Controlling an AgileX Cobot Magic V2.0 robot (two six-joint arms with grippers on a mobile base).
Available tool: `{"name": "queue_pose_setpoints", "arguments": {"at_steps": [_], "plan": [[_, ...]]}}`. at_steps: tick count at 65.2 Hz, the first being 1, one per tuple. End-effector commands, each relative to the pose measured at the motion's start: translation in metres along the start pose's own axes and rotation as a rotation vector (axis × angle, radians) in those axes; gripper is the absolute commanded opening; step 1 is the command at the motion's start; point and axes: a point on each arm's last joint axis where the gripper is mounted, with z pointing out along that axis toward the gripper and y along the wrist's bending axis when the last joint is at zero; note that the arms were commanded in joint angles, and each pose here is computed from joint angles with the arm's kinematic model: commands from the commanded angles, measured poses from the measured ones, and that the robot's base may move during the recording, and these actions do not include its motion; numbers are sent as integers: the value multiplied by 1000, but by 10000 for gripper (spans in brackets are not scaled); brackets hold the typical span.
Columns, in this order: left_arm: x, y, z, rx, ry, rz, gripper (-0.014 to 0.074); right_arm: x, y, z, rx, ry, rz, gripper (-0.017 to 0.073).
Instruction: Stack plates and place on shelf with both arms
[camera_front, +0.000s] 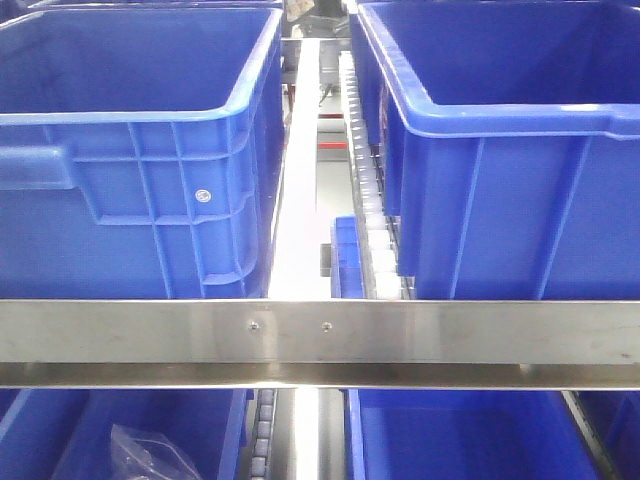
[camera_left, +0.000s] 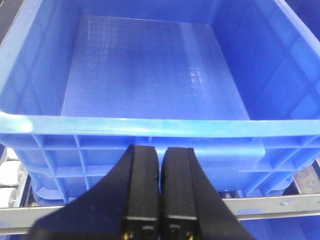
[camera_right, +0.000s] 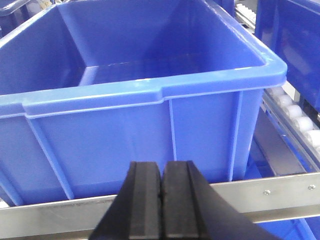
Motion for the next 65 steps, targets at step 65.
{"name": "queue_pose_setpoints", "arguments": {"at_steps": [65], "plan": [[-6,0,-35,16,-266,25,84,-8,1,-2,-12,-85,-2,48]]}}
